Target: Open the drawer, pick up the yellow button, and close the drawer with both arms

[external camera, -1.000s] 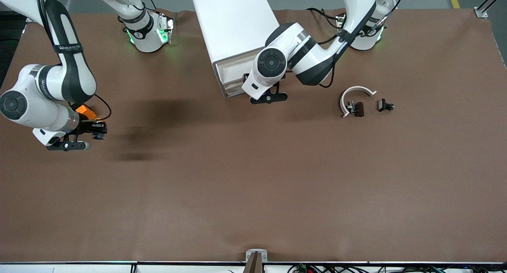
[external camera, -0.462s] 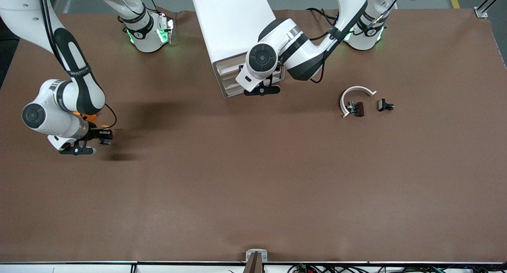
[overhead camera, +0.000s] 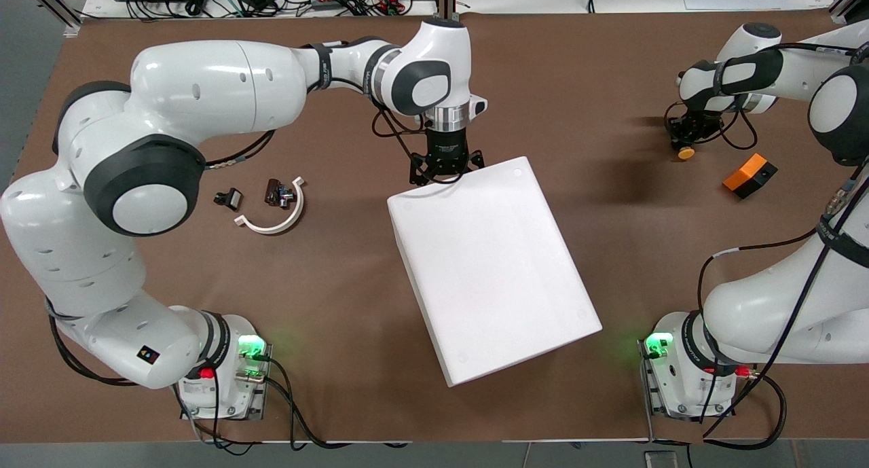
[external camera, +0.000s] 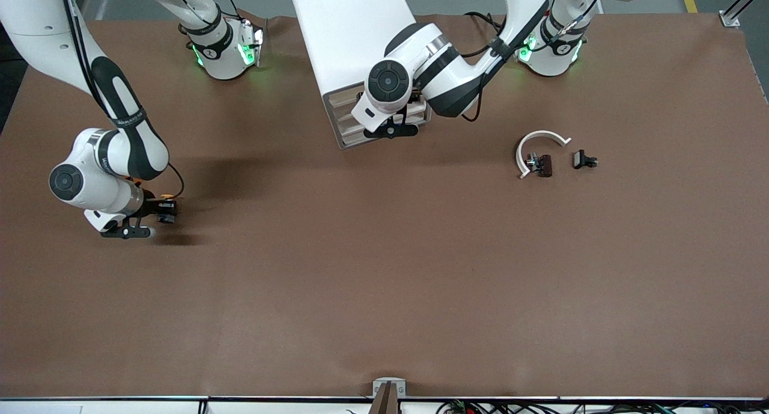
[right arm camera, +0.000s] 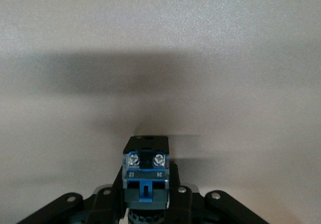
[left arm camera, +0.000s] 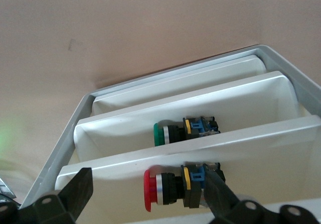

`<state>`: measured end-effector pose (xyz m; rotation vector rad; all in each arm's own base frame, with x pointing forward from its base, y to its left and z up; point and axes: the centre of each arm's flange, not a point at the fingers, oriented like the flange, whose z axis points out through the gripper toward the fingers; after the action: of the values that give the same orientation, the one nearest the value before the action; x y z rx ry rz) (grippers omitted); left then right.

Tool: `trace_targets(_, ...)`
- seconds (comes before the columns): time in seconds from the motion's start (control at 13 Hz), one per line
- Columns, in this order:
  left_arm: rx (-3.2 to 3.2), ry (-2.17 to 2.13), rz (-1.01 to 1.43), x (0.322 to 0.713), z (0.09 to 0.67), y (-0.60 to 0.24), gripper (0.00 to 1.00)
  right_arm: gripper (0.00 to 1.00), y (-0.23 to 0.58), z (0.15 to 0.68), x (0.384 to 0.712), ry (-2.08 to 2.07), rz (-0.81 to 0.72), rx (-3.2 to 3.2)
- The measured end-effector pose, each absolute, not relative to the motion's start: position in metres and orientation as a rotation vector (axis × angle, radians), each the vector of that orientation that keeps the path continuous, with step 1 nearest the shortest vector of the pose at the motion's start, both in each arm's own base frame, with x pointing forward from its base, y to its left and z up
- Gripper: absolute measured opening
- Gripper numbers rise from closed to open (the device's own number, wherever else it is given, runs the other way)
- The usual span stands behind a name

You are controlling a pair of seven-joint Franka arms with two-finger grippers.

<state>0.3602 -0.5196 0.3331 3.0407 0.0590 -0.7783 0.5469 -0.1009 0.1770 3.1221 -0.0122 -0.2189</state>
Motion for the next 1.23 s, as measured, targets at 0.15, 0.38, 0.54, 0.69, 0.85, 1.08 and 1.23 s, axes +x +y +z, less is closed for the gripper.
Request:
trace_targets(0.15,3.040,0.060,-0.780,0.361,0.332,-0.520,1.00,0.60,-0.101,0.179,0.549,-0.012,-0.210,3.122)
trace_targets(0.38,3.021,0.083,-0.756,0.373,0.343,-0.518,1.00,0.93,-0.103,0.193,0.562,-0.011,-0.203,3.121)
trace_targets(0.54,3.001,0.135,-0.745,0.402,0.362,-0.505,1.00,1.00,-0.102,0.223,0.579,-0.007,-0.309,3.122)
trace_targets(0.69,2.975,0.230,-0.742,0.447,0.387,-0.473,1.00,1.00,-0.094,0.274,0.597,-0.038,-0.341,3.117)
trace_targets(0.85,2.943,0.341,-0.736,0.493,0.414,-0.428,1.00,1.00,-0.067,0.322,0.601,-0.114,-0.319,3.103)
trace_targets(1.08,2.919,0.496,-0.625,0.552,0.452,-0.355,1.00,1.00,-0.021,0.391,0.589,-0.101,-0.284,3.094)
trace_targets(1.23,2.999,0.573,-0.450,0.578,0.475,-0.308,1.00,1.00,-0.013,0.447,0.579,-0.093,-0.250,3.095)
